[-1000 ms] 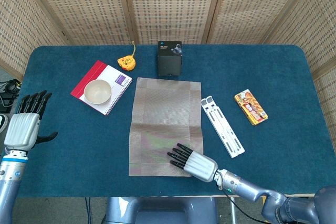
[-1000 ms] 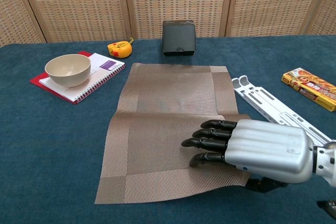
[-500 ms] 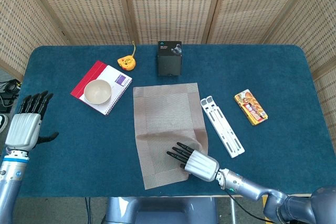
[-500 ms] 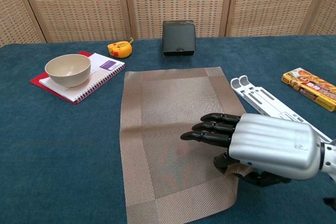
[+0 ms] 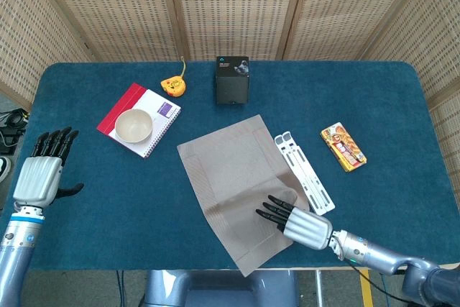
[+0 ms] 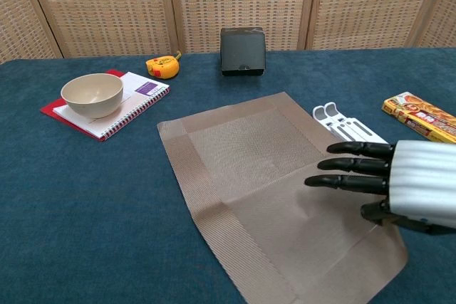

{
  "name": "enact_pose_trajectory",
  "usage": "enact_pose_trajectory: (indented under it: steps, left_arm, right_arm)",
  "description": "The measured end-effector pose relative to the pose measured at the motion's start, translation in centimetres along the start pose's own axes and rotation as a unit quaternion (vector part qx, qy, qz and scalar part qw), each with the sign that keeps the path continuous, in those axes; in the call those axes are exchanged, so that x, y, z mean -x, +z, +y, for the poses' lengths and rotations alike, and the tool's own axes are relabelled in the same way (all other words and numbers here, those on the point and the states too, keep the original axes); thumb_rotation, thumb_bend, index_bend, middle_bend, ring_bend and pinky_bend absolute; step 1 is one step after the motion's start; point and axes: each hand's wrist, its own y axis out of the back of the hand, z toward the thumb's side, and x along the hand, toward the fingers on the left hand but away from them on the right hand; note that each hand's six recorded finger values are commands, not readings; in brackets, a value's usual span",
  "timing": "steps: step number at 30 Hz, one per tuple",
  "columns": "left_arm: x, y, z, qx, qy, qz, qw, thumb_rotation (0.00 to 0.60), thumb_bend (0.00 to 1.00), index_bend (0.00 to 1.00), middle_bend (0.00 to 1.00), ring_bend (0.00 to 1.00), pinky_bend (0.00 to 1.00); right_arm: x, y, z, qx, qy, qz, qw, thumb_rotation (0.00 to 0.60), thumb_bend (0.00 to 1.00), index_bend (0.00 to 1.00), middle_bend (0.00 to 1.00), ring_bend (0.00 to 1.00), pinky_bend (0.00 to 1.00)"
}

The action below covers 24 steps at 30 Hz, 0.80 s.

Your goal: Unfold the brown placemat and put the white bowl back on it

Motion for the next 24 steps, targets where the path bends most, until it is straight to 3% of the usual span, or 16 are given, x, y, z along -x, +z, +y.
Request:
enact_pose_trajectory:
  steps: [3,5,10,13,18,20,22,24]
  left_arm:
    - [-0.1,0.0,-0.1,-0.002,-0.002,0.001,1.0,0.6,0.0,0.0,0.0,0.0,0.0]
    - [-0.1,0.0,-0.2,-0.003,-0.004,0.002,1.0,0.6,0.0,0.0,0.0,0.0,0.0]
    - [-0.2,0.0,-0.4,-0.005,-0.008,0.003,1.0,0.6,0.0,0.0,0.0,0.0,0.0]
    - [-0.3,0.0,-0.5,-0.007,-0.01,0.003,0.9999,0.6,0.0,0.0,0.0,0.0,0.0]
    - [-0.4,0.0,-0.7,-0.008,-0.014,0.005,0.9999,0.6,0.0,0.0,0.0,0.0,0.0]
    - [-0.5,0.0,-0.8,-0.008,-0.015,0.004,0.9998,0.6,0.0,0.0,0.0,0.0,0.0]
    - [-0.5,0.0,-0.8,-0.008,-0.017,0.004,0.9998,0.6,0.0,0.0,0.0,0.0,0.0]
    - [-0.5,0.1,-0.8,-0.009,-0.016,0.003,0.9998,0.6,0.0,0.0,0.0,0.0,0.0]
  right_arm:
    - [-1.2,-3.0,-0.2,-0.086,0.022,0.016,0.9959,0.6,0.72,0.69,0.0,0.0,0.0]
    - [-1.3,-5.3,-0.5,-0.145,0.04,0.026,0.9883,0.6,0.71,0.69,0.0,0.0,0.0]
    - [-0.7,-10.6,-1.0,-0.26,0.083,0.045,0.9609,0.6,0.67,0.69,0.0,0.0,0.0]
    - [-0.3,-13.1,-1.6,-0.302,0.113,0.049,0.9453,0.6,0.66,0.69,0.0,0.0,0.0]
    - [0.2,-14.6,-2.1,-0.329,0.132,0.049,0.9337,0.6,0.59,0.67,0.0,0.0,0.0]
    - [0.3,-14.9,-2.2,-0.341,0.132,0.05,0.9293,0.6,0.45,0.58,0.0,0.0,0.0]
    - [0.3,-15.2,-2.1,-0.351,0.13,0.046,0.9262,0.6,0.18,0.26,0.0,0.0,0.0]
    - [0.1,-15.5,-2.1,-0.354,0.13,0.036,0.9256,0.6,0.03,0.04,0.0,0.0,0.0]
